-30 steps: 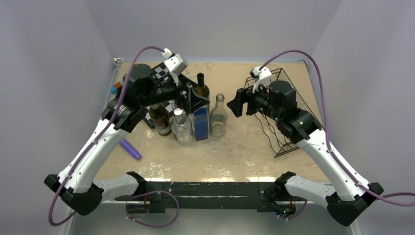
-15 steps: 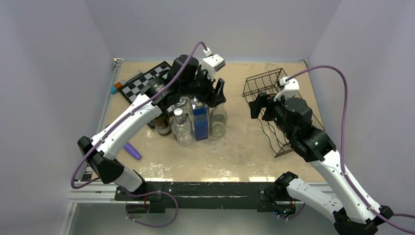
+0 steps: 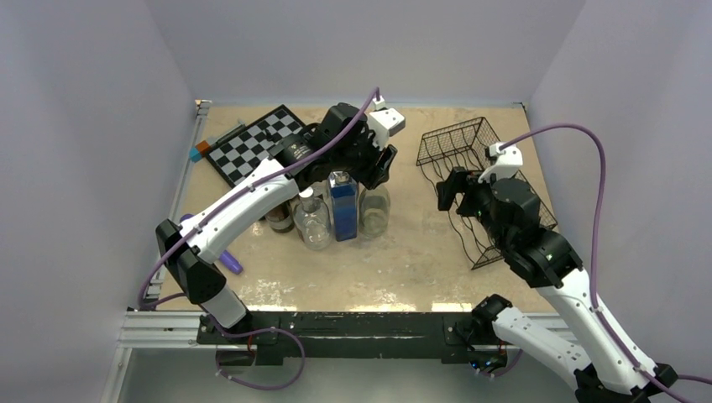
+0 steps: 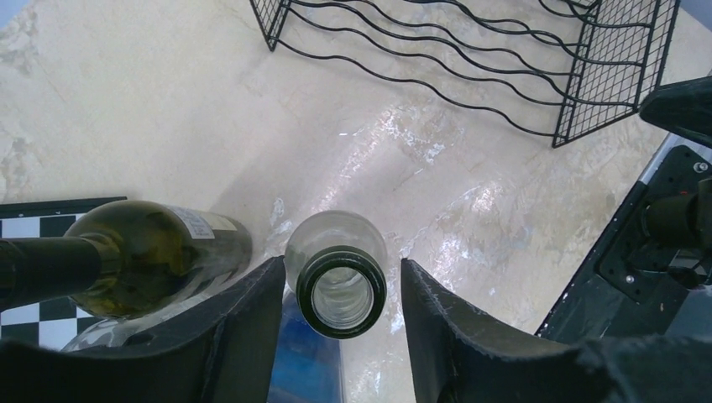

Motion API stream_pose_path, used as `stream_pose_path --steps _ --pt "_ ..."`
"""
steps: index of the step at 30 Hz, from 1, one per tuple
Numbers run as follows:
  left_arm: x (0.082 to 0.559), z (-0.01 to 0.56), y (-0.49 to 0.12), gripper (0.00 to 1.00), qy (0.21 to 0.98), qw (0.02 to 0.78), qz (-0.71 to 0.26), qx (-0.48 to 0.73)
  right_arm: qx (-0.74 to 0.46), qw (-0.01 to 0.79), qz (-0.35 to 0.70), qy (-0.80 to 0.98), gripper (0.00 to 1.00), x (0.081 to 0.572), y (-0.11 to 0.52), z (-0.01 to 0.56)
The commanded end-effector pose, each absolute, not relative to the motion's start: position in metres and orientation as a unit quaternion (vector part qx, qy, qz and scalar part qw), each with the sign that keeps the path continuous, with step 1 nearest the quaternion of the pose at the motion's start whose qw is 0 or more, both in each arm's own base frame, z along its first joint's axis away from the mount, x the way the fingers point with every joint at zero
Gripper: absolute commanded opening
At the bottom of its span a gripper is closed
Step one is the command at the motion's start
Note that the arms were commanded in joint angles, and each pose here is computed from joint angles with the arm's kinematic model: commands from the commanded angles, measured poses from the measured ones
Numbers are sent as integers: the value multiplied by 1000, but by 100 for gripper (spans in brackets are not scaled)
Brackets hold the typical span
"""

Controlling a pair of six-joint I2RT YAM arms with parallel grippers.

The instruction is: Put the wine bottle on the wine rack

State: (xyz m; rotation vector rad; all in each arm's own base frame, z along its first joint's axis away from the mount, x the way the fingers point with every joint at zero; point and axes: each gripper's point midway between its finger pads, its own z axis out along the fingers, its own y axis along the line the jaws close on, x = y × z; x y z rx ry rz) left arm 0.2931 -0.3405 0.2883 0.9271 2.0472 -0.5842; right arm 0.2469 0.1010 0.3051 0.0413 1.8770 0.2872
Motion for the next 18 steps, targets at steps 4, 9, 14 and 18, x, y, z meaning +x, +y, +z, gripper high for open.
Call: stream_pose_path --steps 4,9,14,18 --pt "306 286 -345 44 802 420 -210 370 45 584 122 801 86 241 92 303" --pt "306 284 -347 10 800 422 -204 375 46 583 124 802 87 239 91 302" --pt "301 307 -356 0 777 443 -205 396 3 583 136 801 97 238 102 301" --pt "293 338 -359 0 769 454 -205 400 -87 598 221 765 99 224 137 320"
